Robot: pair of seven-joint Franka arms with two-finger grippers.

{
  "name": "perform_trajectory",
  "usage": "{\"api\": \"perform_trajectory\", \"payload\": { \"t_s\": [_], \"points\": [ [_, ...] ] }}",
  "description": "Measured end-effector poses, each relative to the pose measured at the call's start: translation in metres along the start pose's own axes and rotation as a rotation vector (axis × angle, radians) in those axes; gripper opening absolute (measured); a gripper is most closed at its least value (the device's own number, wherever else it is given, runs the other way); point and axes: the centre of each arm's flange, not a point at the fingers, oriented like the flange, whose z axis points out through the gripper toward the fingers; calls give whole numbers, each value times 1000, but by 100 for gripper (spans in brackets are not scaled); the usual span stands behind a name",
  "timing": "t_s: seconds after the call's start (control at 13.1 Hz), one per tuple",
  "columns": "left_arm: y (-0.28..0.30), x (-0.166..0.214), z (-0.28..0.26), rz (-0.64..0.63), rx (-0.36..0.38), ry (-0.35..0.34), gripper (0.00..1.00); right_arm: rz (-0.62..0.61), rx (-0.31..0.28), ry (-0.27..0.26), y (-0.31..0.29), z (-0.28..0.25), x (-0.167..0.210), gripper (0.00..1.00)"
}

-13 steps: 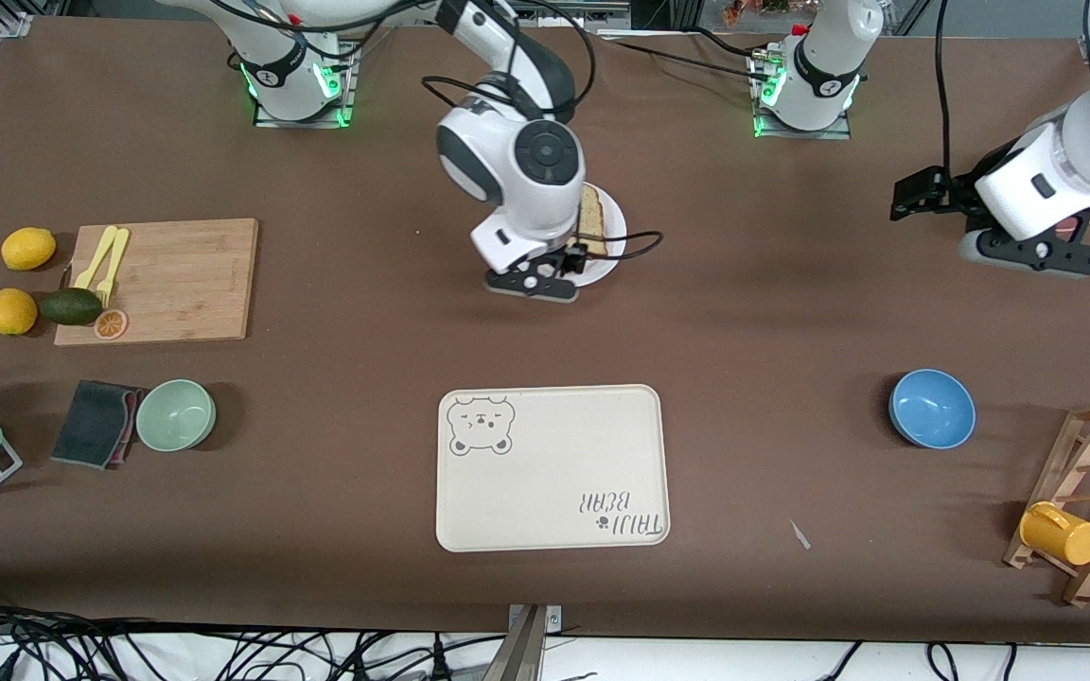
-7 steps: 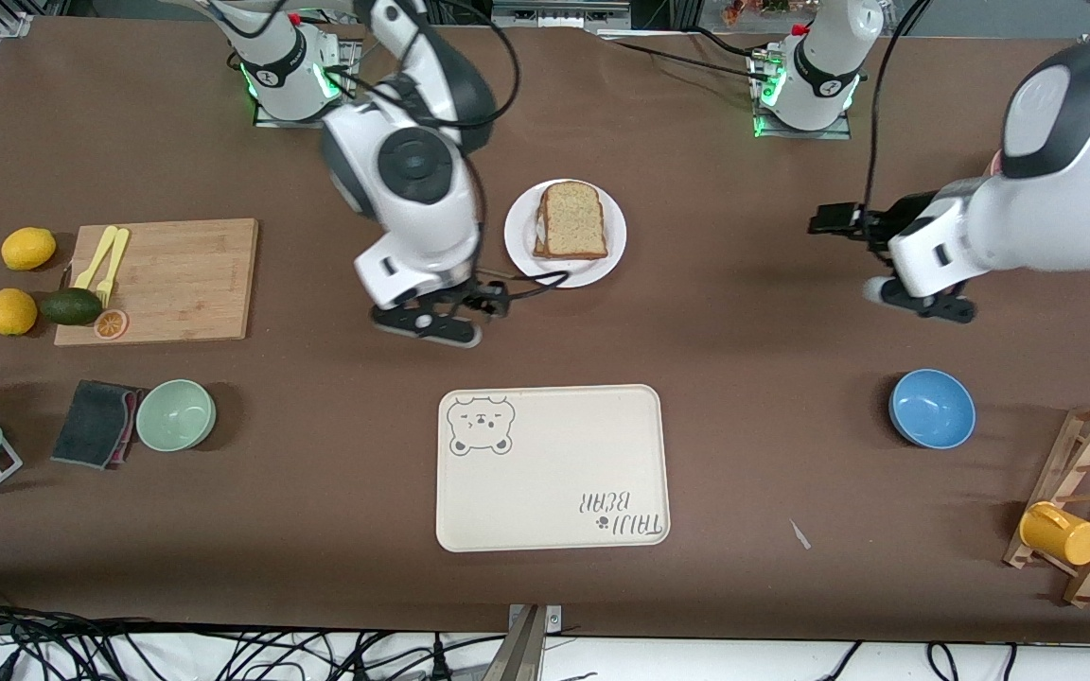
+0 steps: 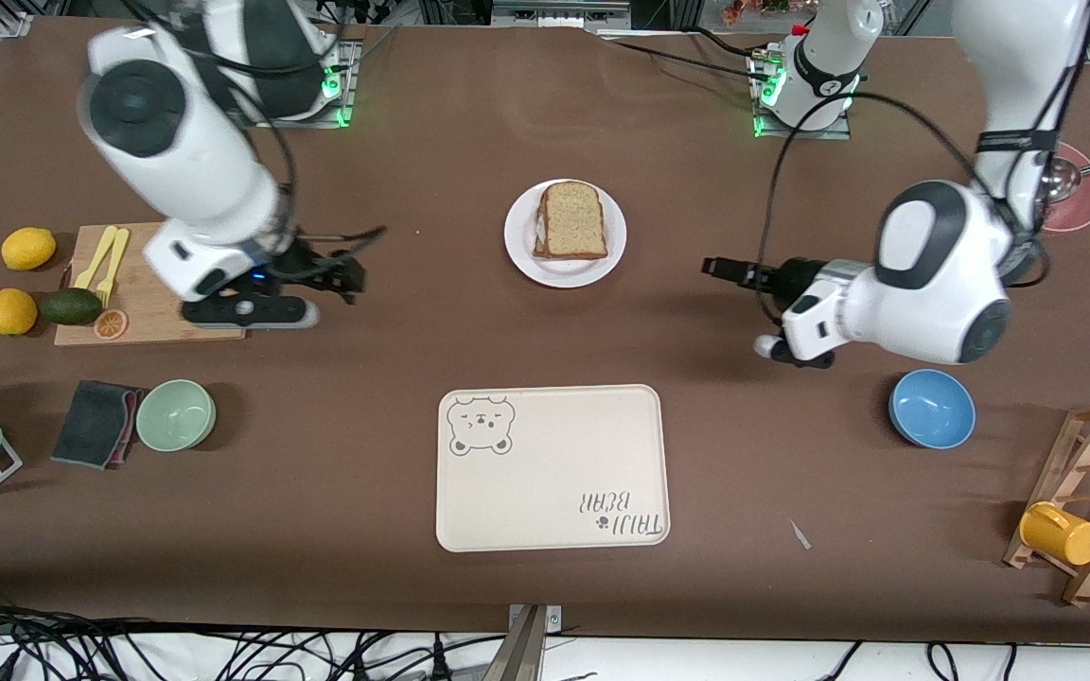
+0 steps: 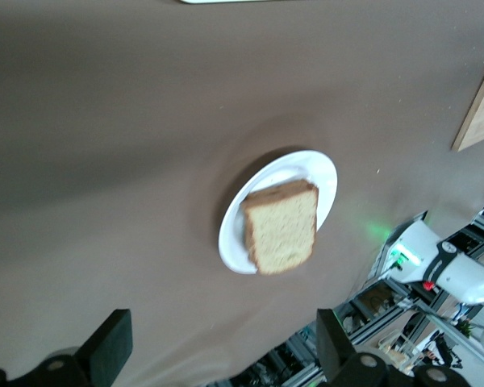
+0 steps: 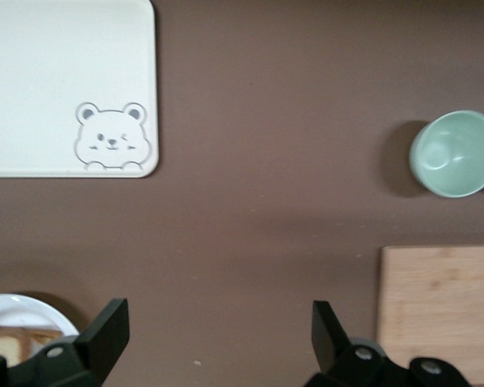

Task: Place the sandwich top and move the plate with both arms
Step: 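Withdraw the right gripper while the left gripper reaches the plate rim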

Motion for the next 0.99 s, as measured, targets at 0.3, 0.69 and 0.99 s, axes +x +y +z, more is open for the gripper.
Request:
{"api": "perform_trajectory", "payload": {
  "t_s": [0.3,0.69,0.99],
  "points": [
    [-2,6,59,-17,-81,-6,100,26,-3,-12,92,-5,6,100],
    [-46,7,124,50,-286,-17,100,95,-6,71,156,-59,-30,100],
    [-69,1,159,111,-377,3,93,121,-12,46,170,-61,-45,100]
  ]
}}
